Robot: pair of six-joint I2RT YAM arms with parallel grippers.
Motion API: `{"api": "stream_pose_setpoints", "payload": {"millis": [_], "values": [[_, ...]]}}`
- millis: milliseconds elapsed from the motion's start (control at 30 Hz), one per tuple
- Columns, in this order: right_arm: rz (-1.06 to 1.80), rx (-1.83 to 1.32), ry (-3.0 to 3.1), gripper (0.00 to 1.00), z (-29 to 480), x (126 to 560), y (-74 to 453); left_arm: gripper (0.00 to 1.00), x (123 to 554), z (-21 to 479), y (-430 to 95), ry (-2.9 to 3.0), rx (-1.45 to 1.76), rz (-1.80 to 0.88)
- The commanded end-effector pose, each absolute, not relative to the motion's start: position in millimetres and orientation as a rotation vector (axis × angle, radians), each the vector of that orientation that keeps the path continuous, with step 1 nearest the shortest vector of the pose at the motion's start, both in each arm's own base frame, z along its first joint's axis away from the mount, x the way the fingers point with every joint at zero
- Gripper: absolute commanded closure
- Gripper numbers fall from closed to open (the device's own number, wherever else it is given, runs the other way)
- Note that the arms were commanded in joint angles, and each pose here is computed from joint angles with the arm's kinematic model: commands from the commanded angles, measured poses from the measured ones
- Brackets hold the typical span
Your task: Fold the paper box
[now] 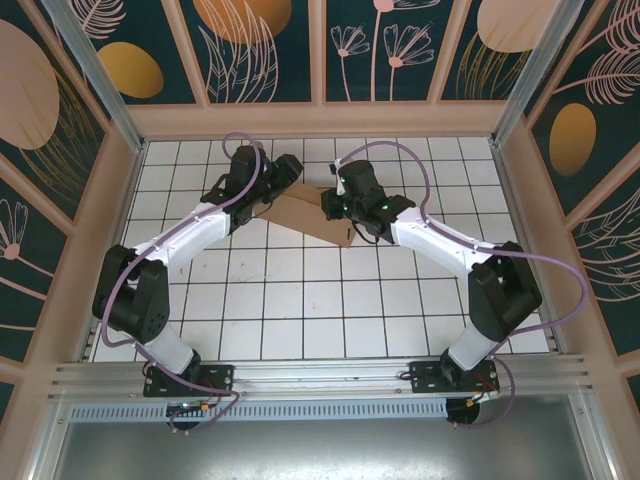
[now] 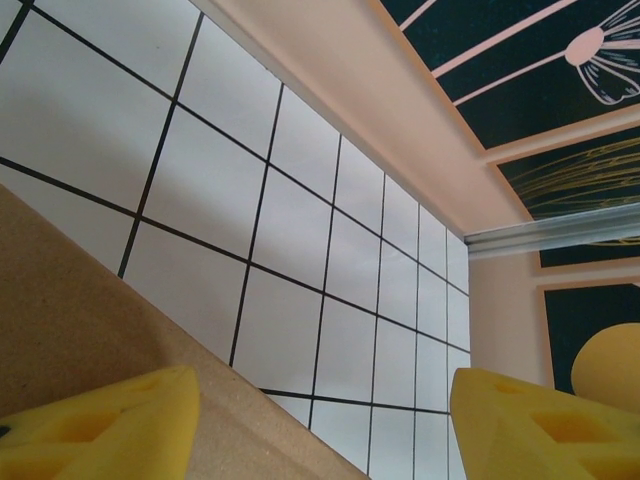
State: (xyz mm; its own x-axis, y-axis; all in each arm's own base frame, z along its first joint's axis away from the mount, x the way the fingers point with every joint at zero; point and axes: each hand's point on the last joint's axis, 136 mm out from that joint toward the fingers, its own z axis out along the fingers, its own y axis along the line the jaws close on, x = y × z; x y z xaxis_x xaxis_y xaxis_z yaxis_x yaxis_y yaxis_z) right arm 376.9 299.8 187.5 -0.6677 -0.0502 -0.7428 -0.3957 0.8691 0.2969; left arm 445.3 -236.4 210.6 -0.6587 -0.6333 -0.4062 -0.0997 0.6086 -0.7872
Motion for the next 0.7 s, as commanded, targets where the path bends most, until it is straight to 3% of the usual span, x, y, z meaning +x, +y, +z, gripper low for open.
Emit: {"api": "stream_pose_setpoints", "payload": {"millis": [0,200,367,667], "values": [[0.535,-0.299,2.262,0.84,171.3,383.5,295.3,0.32,436.5,182.3,-237.0,2.261,-0.559,-0.921],[0.535,-0.295,2.300,0.84,155.2,380.0,293.3,0.31,440.0,224.6,-240.2,2.200,-0.428,-0.951],[0.532,-0.301,2.300,0.84,153.1,375.7,290.6,0.29,451.5,271.8,-212.6,2.091,-0.337,-0.962],[0.567,-0.327,2.312,0.84,147.8,368.2,293.6,0.27,480.9,234.4,-141.9,2.109,-0.408,-0.819]]}}
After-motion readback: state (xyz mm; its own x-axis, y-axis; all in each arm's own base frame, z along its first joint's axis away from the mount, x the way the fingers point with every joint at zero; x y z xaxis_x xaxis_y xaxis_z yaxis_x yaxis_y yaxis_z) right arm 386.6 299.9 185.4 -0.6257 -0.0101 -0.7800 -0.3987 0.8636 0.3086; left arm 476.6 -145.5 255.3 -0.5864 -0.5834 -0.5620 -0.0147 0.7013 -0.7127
